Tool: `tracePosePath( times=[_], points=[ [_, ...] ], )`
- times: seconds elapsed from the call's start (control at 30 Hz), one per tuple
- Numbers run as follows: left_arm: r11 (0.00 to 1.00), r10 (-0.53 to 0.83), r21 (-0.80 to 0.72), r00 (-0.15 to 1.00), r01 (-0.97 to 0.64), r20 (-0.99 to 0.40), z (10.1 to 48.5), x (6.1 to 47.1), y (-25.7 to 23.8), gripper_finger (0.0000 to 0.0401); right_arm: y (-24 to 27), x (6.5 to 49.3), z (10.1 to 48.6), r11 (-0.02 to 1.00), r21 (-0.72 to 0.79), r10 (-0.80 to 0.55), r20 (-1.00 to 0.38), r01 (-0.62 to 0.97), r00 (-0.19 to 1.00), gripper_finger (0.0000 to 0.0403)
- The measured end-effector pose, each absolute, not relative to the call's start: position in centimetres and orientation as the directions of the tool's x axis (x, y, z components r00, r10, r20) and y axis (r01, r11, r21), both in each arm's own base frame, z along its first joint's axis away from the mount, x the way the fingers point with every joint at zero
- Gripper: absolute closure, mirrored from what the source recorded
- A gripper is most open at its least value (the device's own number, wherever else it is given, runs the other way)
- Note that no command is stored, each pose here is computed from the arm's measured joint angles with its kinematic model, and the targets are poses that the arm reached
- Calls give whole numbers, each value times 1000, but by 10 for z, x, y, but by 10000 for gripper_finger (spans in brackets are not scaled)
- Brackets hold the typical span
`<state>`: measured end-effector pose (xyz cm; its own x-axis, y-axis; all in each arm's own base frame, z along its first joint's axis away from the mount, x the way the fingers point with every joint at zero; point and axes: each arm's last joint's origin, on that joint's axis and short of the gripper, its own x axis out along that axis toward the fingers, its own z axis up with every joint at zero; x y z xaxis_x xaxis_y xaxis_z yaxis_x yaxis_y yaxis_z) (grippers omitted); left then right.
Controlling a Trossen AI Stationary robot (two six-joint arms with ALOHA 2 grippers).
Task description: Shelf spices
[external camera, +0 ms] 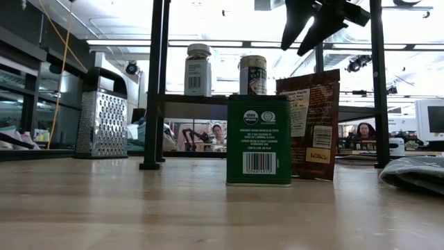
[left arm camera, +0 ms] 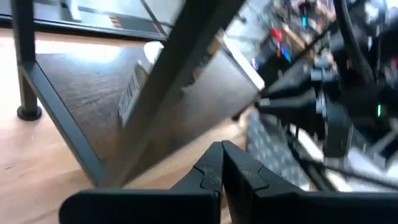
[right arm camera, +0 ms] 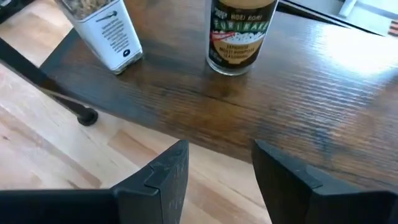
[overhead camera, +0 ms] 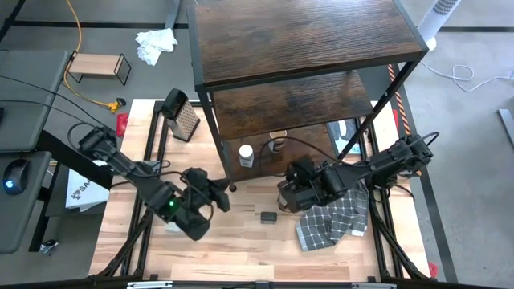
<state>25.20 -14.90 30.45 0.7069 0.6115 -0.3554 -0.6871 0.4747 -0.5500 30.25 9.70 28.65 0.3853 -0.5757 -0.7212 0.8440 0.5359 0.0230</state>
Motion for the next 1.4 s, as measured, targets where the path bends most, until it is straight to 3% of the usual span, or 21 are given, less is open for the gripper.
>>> tracePosePath(
  times=[0.23, 0.9, 1.23, 1.4],
  points=[
    [386, 687, -605, 655, -697, -316, 304, 261, -133, 401, 91, 304, 286, 491, 59, -570, -733, 869, 371, 231],
    [346, 761, -534, 564, -771, -321, 310, 251, -103, 401, 94, 309, 296, 493, 126, -544, -728, 861, 418, 231],
    [317, 805, -469, 495, -825, -327, 326, 215, -80, 401, 98, 310, 301, 539, 107, -544, -713, 835, 443, 231],
    [345, 783, -490, 534, -800, -320, 333, 215, -82, 401, 104, 324, 307, 624, 174, -502, -657, 762, 562, 231]
  ],
)
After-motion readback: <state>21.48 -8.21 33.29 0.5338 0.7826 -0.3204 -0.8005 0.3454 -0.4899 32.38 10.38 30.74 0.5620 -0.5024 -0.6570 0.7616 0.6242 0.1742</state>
